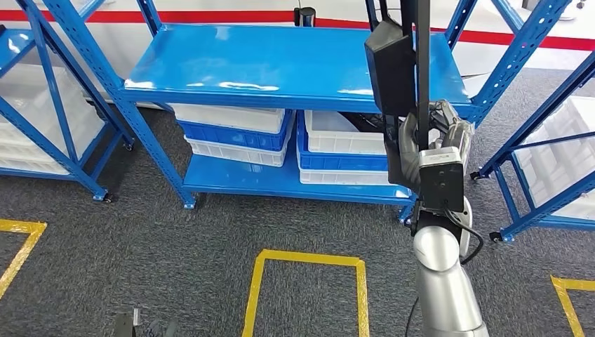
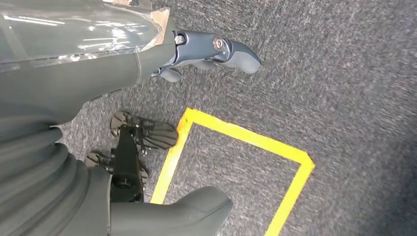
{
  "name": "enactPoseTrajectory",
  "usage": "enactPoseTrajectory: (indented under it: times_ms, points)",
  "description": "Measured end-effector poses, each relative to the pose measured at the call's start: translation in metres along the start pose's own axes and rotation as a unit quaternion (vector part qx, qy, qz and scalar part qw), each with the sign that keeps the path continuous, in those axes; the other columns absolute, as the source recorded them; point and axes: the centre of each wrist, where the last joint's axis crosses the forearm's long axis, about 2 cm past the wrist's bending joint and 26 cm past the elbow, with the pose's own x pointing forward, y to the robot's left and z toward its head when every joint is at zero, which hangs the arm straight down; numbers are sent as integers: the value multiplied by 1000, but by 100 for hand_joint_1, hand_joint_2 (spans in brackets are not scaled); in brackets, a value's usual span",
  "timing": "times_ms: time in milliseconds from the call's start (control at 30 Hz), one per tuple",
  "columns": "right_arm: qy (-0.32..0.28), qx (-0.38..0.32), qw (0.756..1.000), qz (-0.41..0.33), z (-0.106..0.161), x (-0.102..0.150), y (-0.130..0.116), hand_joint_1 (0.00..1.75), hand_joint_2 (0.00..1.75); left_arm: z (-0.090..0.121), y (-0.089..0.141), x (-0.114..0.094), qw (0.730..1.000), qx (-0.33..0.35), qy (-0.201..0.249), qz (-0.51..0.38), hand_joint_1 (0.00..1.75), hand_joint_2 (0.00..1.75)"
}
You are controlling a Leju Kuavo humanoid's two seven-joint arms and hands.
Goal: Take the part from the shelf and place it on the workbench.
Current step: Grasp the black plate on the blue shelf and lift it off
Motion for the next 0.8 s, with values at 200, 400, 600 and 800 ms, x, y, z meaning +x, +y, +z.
enactPoseTrajectory:
  times_ms: [200,400,600,800]
  points:
    - [-1,-1,1000,-1,-1,7,-5,175,175,2,6,-5,1000,3,3,2,0,175]
    - [-2,-2,1000,0,-4,11,-9,175,175,2,9,-4,1000,6,3,1,0,175]
    - [-10,-4,1000,0,-20,12,-16,175,175,1,11,-4,1000,6,5,-3,0,175]
    - [-5,3,1000,-2,-33,0,-21,175,175,1,11,-3,1000,5,9,-9,0,175]
